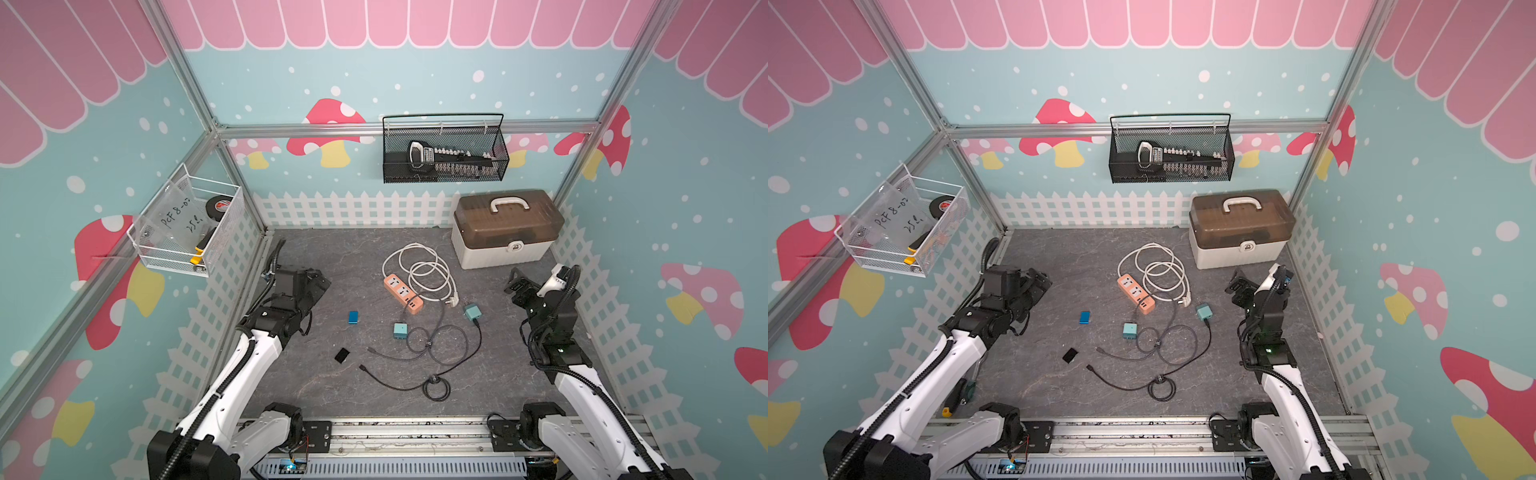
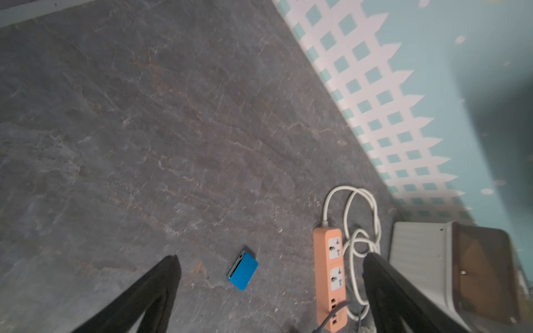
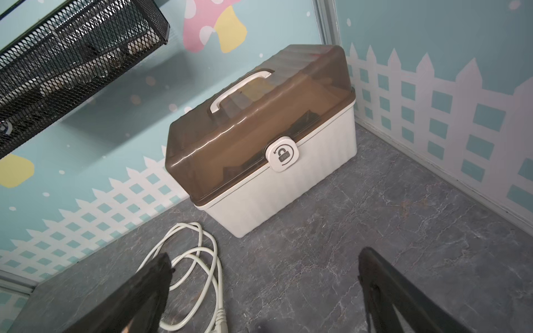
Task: Charge mp3
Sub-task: Pick up the MP3 player from the center of the board, then pick up the charging cable from the center of the board.
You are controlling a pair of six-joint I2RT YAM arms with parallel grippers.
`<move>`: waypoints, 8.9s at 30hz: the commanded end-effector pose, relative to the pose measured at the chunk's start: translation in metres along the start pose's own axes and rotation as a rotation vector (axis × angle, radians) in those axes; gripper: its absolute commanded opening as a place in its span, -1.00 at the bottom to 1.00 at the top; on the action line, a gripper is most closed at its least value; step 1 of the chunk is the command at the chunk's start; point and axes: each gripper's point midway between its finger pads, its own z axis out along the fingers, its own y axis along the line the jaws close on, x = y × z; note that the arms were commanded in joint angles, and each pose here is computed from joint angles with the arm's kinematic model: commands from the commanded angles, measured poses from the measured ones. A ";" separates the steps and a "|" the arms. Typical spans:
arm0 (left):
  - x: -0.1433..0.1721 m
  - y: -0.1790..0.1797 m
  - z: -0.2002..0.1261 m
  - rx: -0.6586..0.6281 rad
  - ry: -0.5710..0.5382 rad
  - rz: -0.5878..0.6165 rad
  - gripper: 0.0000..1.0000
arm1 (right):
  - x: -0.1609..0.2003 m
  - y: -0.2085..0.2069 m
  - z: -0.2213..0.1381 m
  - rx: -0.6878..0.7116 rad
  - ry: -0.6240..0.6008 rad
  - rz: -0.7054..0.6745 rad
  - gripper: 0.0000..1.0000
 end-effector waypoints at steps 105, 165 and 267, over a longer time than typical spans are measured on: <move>0.150 0.069 0.021 -0.315 0.349 0.136 0.97 | 0.101 0.085 -0.017 -0.171 0.413 -0.416 0.80; 0.185 0.110 0.043 -0.573 0.450 0.140 0.06 | 0.104 0.094 -0.021 -0.214 0.428 -0.421 0.80; 0.109 0.046 -0.013 -0.151 0.329 -0.011 -1.00 | 0.394 0.237 -0.109 -0.682 1.028 -1.087 -0.96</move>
